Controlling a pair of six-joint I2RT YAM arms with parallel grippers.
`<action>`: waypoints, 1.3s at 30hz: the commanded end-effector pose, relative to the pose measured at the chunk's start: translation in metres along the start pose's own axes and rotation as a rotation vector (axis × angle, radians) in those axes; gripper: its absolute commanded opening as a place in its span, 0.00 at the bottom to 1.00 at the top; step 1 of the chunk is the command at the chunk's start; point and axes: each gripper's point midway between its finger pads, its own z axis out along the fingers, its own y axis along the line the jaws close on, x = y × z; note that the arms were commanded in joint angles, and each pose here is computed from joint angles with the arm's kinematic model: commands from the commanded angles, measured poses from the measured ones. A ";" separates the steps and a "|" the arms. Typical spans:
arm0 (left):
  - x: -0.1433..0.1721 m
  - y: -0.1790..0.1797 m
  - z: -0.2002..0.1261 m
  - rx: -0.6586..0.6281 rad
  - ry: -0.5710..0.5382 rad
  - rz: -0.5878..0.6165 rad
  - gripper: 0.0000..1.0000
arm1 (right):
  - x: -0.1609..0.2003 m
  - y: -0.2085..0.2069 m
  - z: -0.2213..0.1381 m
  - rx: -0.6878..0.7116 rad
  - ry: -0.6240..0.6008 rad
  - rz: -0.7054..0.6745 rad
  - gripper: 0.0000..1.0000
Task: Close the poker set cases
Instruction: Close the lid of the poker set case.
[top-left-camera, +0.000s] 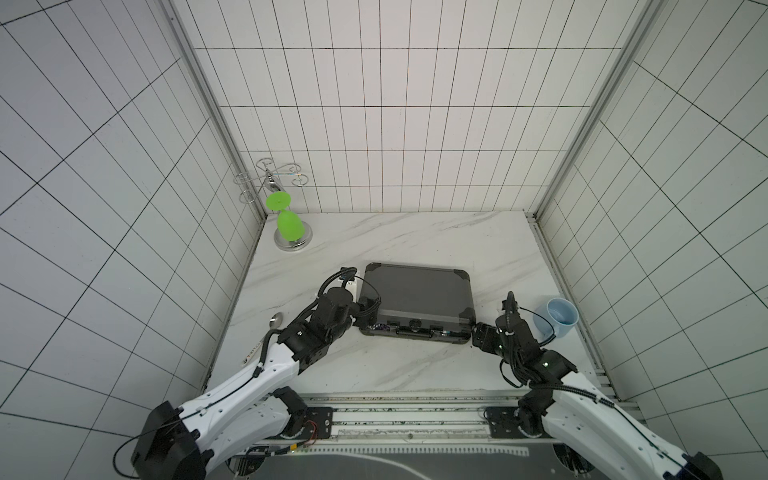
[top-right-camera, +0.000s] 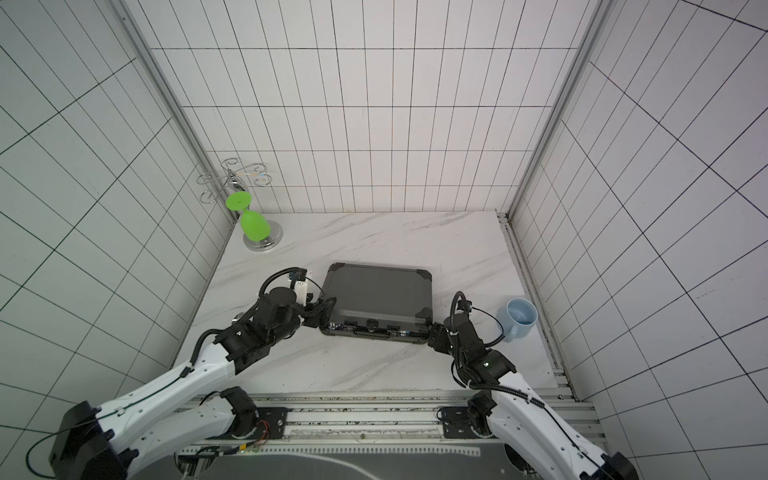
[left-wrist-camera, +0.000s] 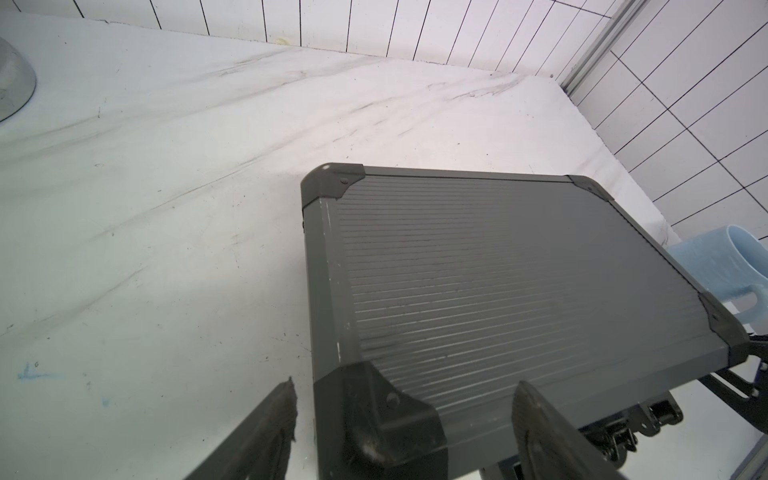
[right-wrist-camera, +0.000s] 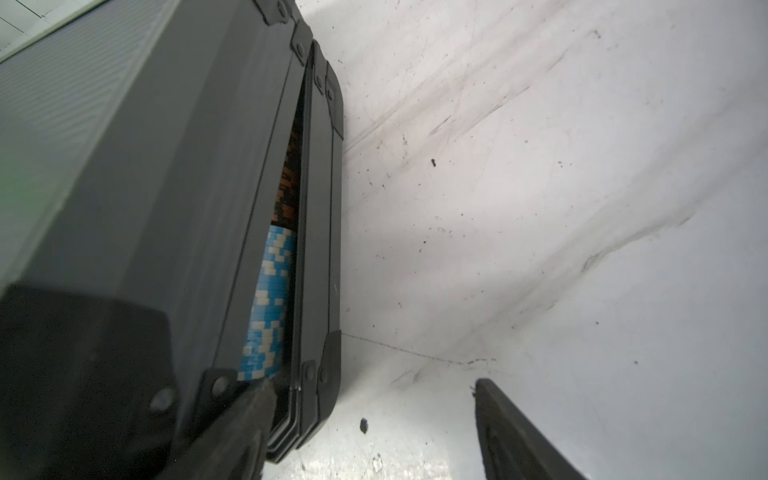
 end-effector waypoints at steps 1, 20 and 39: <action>-0.028 -0.008 0.007 -0.002 -0.080 0.008 0.81 | 0.007 0.063 -0.008 -0.333 0.003 -0.105 0.79; -0.023 -0.013 0.043 -0.018 -0.020 0.044 0.81 | 0.019 0.089 -0.031 -0.436 0.018 -0.267 0.74; -0.031 -0.005 0.050 -0.081 -0.042 0.052 0.82 | 0.056 0.149 -0.049 -0.722 0.113 -0.413 0.71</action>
